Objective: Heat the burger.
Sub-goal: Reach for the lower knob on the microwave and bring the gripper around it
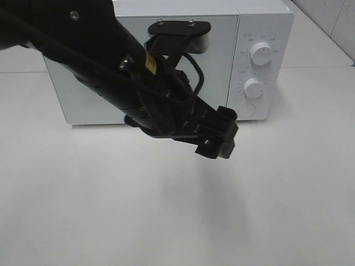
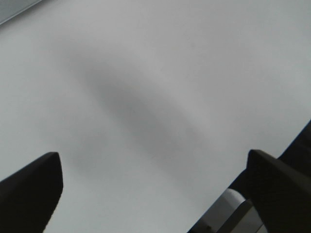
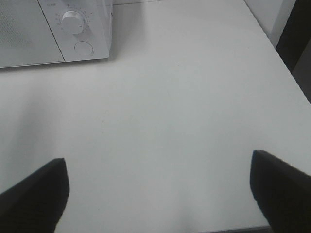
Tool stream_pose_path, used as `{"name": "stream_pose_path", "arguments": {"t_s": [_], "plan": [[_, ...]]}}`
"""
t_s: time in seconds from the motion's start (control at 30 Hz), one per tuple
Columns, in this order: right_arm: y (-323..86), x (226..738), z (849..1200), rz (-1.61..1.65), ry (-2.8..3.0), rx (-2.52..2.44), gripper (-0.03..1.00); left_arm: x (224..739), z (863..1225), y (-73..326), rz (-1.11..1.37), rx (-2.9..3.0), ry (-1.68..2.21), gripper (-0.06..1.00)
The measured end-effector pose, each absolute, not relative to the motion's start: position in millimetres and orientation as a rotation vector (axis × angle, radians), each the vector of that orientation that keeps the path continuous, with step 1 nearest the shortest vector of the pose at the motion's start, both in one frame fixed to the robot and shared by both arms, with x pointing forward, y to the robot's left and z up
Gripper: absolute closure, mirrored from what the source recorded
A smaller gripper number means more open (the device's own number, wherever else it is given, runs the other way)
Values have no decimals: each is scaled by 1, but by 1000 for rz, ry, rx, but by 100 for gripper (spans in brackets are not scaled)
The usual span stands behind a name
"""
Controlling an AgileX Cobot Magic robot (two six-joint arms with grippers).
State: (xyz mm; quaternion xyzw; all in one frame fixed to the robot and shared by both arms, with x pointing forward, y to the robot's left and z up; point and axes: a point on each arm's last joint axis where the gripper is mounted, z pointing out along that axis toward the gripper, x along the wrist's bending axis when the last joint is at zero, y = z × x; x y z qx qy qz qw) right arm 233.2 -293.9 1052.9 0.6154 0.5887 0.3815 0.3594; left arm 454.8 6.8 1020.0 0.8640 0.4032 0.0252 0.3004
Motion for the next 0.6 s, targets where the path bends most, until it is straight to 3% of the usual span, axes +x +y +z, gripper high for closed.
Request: {"name": "stream_pose_path", "arguments": {"t_s": [0.1, 0.3, 0.6], "plan": [[-294, 233, 1053, 984, 1518, 1587, 0, 452, 1026, 20, 127, 2346, 1138, -3], [-294, 233, 1053, 984, 1518, 1587, 0, 449, 1040, 38, 170, 2384, 1229, -4], [-294, 233, 1053, 984, 1518, 1587, 0, 475, 1060, 113, 94, 2405, 1484, -4]]}}
